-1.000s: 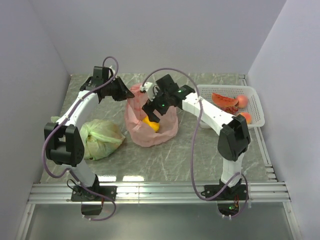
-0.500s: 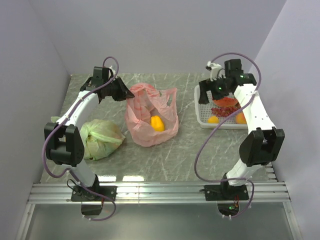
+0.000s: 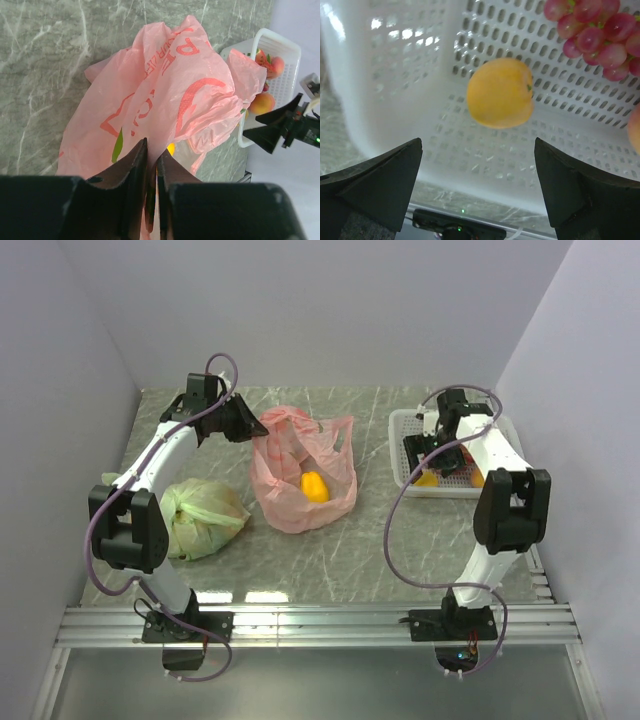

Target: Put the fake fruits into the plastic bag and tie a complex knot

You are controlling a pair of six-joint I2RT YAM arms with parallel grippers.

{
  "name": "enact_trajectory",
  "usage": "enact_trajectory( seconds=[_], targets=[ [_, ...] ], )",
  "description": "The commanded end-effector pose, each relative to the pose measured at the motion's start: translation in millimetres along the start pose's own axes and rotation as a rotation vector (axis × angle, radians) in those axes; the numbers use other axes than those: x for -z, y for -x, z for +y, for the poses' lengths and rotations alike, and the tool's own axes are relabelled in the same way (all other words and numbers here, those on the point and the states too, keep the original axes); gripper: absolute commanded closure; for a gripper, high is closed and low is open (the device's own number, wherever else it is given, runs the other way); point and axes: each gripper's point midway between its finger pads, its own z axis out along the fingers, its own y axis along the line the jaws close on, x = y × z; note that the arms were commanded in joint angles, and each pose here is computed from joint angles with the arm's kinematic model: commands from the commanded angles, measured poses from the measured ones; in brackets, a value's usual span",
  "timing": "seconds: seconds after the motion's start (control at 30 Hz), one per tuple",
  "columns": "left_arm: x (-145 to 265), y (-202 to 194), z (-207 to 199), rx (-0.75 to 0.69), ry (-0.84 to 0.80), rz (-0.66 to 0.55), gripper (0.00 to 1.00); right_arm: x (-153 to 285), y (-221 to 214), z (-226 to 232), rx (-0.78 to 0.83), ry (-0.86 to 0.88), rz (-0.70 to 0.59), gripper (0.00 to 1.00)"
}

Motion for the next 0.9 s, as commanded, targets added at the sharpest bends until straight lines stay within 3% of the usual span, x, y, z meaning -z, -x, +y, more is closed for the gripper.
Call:
enact_trajectory(
  seconds=[0.0,0.33,0.4,0.5,0.57,0.7,0.87],
  targets=[
    [0,8,-3,-0.040,-0.013,-0.028,0.81,-15,14,-12,-0.061,-0.057,-0.025,0.00],
    [-1,10,-3,-0.048,-0.010,-0.028,0.81,-60,-2,-22,-0.149,-0.092,0.074,0.07],
    [-3,10,-3,-0.046,-0.011,-0.027,0.81,-64,-4,-23,-0.151,-0.092,0.092,0.12],
    [-5,12,-4,-0.042,-0.013,-0.027,0.82,-55,4,-21,-0.149,-0.077,0.084,0.31],
    [-5,14,-5,-0.045,-0.016,-0.028,0.82,-35,19,-17,-0.133,-0.054,0.033,0.44],
    [-4,15,-7,-0.046,-0.024,-0.029,0.84,14,52,9,-0.073,0.061,-0.132,0.46],
    [-6,13,-8,-0.039,-0.034,-0.022,0.86,77,95,80,0.117,0.255,-0.371,0.55]
  ],
)
